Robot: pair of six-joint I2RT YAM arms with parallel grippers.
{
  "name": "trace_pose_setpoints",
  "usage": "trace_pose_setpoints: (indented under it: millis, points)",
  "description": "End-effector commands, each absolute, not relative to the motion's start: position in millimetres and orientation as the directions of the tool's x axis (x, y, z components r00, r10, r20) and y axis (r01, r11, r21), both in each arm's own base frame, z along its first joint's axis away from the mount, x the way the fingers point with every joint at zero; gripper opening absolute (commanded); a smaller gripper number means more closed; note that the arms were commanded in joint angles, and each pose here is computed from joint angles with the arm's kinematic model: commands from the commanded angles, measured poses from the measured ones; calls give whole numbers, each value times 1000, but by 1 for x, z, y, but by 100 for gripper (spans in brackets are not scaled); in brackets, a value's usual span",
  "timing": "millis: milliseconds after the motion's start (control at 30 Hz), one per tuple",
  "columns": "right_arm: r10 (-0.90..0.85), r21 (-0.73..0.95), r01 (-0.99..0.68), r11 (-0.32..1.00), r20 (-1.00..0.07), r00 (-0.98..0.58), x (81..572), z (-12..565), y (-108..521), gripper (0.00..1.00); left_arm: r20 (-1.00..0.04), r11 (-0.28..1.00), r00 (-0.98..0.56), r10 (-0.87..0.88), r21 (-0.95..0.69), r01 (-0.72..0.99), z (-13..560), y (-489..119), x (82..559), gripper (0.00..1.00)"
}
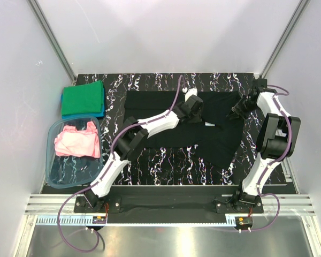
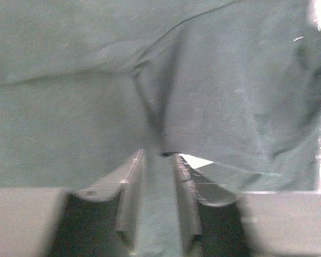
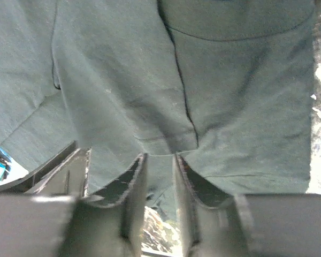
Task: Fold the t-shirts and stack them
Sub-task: Fold the tshirt
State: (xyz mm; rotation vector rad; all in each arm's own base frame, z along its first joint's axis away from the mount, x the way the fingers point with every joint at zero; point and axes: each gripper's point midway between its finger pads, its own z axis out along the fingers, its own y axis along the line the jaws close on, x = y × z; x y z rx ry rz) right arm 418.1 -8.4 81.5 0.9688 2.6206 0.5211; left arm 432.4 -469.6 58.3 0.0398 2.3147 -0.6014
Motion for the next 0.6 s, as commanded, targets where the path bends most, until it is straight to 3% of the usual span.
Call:
trace_pose_setpoints:
  millis: [0,100,367,467,567]
  points:
    - [631,426,513,745,-199,-750,416,98,-14,35,-687,914,-714,-135,-364,178,86,-443,431,40]
    - [643,447,518,729,-187,-743,419,90,-10,39,-708,925,-690,-151,-348,154,101,-424,434,49]
    - [651,450,530,719,-169,-740,429,44,-10,41,-703,924,-689,-174,-358,131,102,-371,475,53]
    - [647,391,551,737,-168,-744,429,26,-20,37,-686,928,-698,-205,-363,84,89,-338,494,53]
    - [640,297,576,762,-205,-741,426,19,-39,27,-672,932,-703,-232,-360,37,79,-306,512,53]
